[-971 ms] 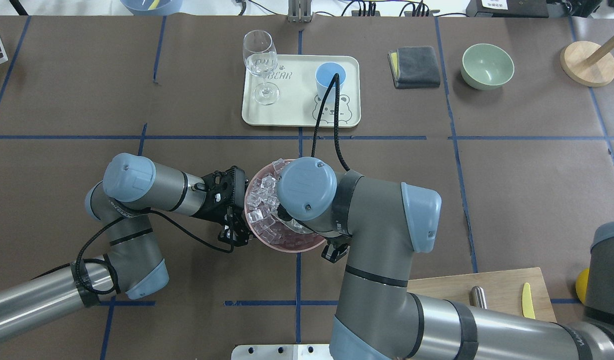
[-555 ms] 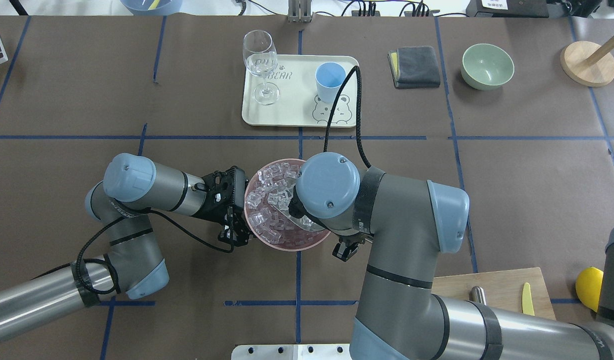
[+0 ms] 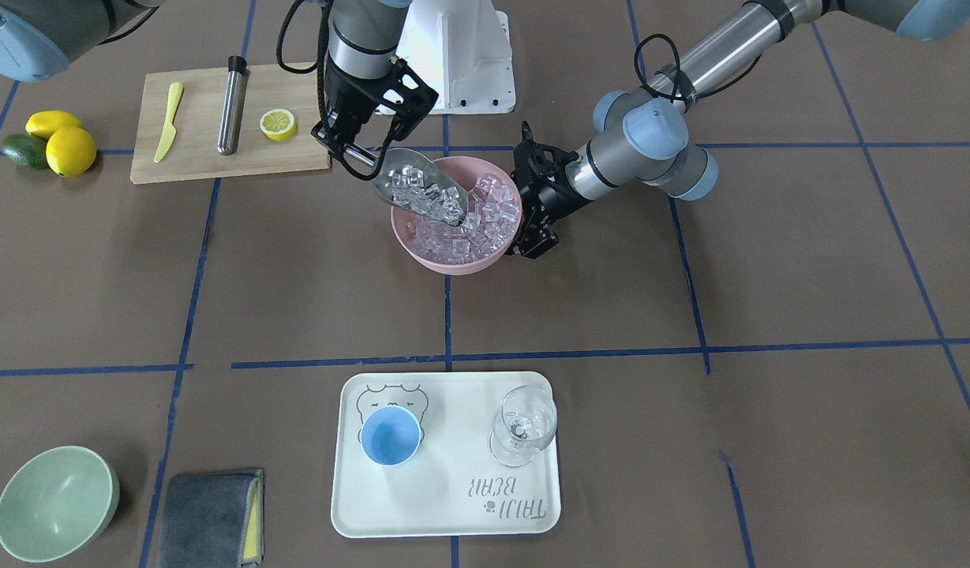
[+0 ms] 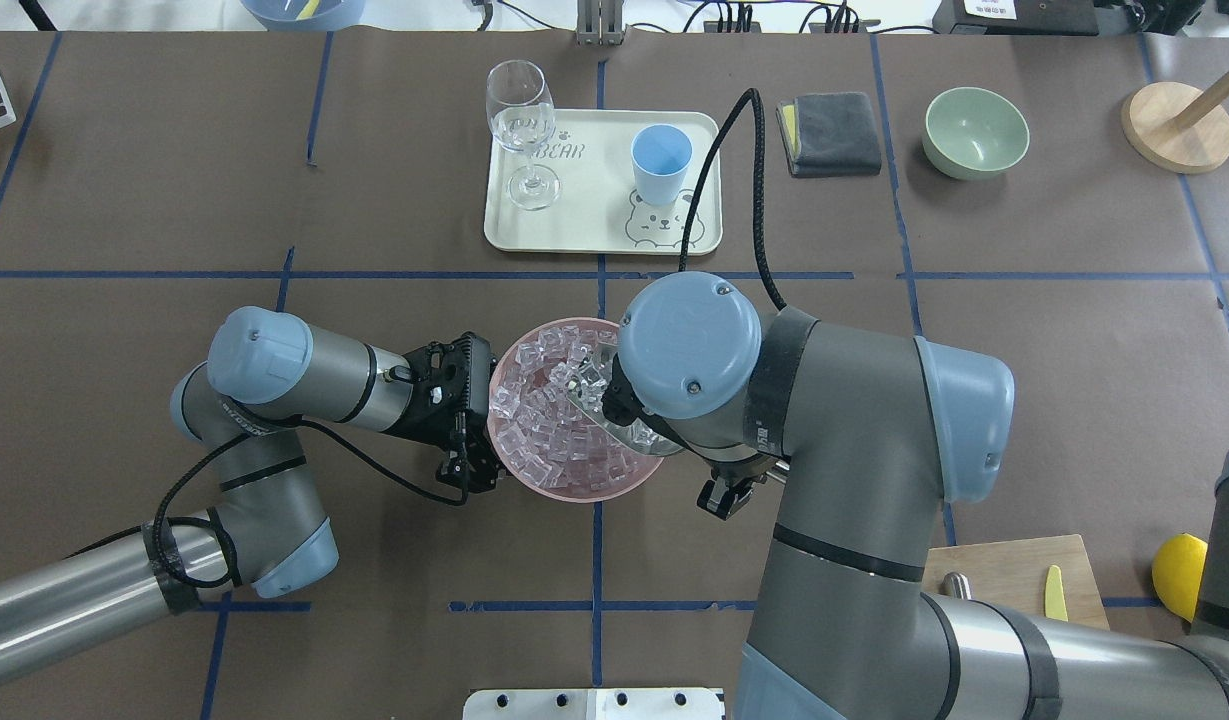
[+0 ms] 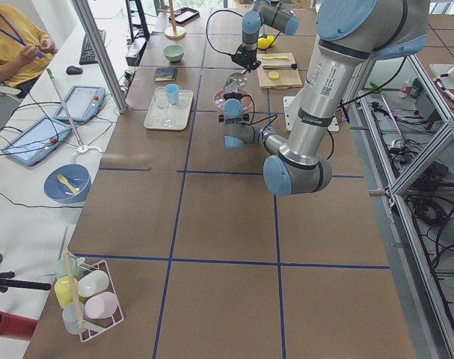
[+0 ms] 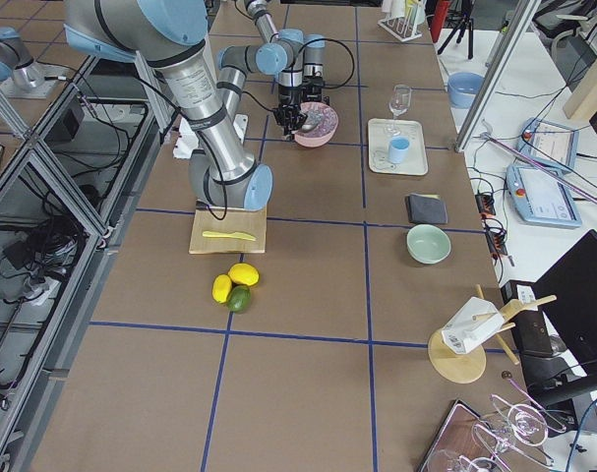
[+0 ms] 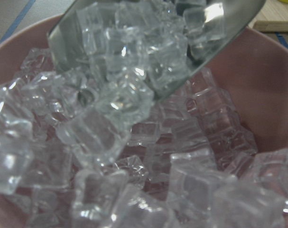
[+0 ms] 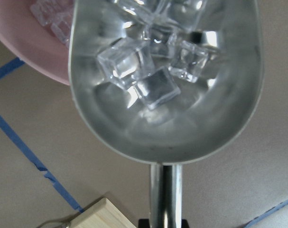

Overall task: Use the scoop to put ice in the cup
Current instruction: 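Drag the scoop through the ice with the right gripper while the left holds the bowl, then carry the ice-filled scoop with the right gripper over the clear glass on the tray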

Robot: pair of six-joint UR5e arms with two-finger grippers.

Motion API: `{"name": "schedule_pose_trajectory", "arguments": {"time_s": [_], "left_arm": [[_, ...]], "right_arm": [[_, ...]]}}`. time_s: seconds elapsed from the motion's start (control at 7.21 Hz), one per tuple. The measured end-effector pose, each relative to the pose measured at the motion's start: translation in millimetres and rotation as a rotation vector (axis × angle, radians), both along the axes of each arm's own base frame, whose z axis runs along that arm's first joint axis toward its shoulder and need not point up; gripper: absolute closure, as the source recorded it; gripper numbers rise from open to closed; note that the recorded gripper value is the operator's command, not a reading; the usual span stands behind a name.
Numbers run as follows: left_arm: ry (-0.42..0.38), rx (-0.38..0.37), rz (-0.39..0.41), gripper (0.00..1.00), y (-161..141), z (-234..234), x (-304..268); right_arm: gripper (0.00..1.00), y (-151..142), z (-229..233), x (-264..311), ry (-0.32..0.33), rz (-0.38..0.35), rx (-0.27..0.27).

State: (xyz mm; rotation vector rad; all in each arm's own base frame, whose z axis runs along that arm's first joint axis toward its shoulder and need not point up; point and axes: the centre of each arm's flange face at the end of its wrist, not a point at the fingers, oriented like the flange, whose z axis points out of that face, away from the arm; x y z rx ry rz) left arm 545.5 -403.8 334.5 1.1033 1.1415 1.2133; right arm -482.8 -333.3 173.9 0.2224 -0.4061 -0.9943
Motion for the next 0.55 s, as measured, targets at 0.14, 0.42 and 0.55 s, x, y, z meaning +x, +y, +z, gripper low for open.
{"name": "schedule_pose_trajectory", "arguments": {"time_s": [0.14, 0.42, 0.55], "left_arm": [[0.0, 0.0, -0.001, 0.0, -1, 0, -1], [0.0, 0.002, -0.007, 0.0, -4, 1, -4], [-0.001, 0.003, -0.011, 0.0, -7, 2, -6]], "right_arm": [[1.0, -4, -2, 6, 0.008, -0.001, 0.0], [1.0, -14, -12, 19, 0.031, 0.0, -0.002], [1.0, -19, -17, 24, 0.041, 0.0, -0.004]]}}
